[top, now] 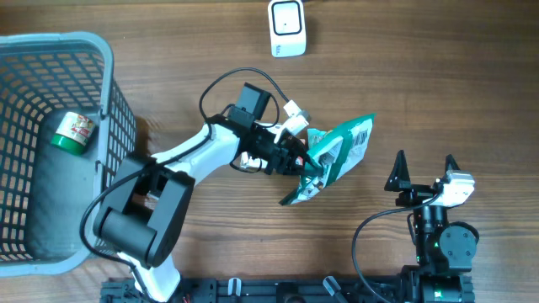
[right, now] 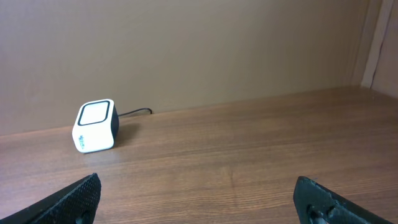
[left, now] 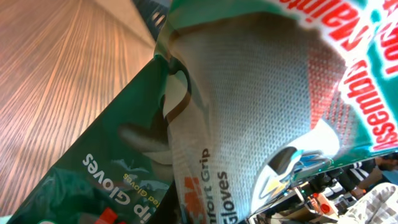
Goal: Scan the item barcode
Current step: 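Lay the green glove bag on the table right of the wipes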
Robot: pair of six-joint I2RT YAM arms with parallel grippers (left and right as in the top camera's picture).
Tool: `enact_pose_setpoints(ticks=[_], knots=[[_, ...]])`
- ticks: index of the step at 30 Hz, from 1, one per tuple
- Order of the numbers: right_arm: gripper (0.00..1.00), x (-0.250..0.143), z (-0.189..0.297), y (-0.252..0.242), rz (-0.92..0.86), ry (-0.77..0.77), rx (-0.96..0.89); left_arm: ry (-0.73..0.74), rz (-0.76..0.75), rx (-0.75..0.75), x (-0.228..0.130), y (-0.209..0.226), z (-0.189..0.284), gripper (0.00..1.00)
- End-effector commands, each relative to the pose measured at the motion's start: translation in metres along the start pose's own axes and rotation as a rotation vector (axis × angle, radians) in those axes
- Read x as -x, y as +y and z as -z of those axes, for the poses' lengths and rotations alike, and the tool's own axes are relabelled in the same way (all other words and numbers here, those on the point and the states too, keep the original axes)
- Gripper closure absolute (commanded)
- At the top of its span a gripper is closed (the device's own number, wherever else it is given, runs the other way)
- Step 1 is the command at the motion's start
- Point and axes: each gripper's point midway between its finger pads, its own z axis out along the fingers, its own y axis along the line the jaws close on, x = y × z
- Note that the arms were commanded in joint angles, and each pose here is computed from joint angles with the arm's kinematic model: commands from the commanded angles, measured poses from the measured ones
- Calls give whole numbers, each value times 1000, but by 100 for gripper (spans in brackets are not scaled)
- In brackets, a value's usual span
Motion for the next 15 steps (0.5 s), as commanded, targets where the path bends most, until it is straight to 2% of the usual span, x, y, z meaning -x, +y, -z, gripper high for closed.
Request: enact_pose_setpoints(ticks=[1,5,8,10,11,12,13,15], knots=[[0,2,0,2,20,-9,11,54,59,151,-14,31,-3,96],[0,2,0,2,20,-9,11,110,262,519,-33,87,11,92],[0,2,0,2,20,-10,11,107,275,537,-33,89,10,89],[0,2,0,2,20,-10,11,75,315,545,-27,91,10,75],[0,2,0,2,20,-9,11,45,348,547,-21,93,10,38],[0,2,0,2,20,-9,11,28,355,548,-17,94,10,6],[0,2,0,2,20,-10,11,25,345,547,-15,93,9,0],[0,2,0,2,20,-9,11,8,394,622,-14,102,12,0]])
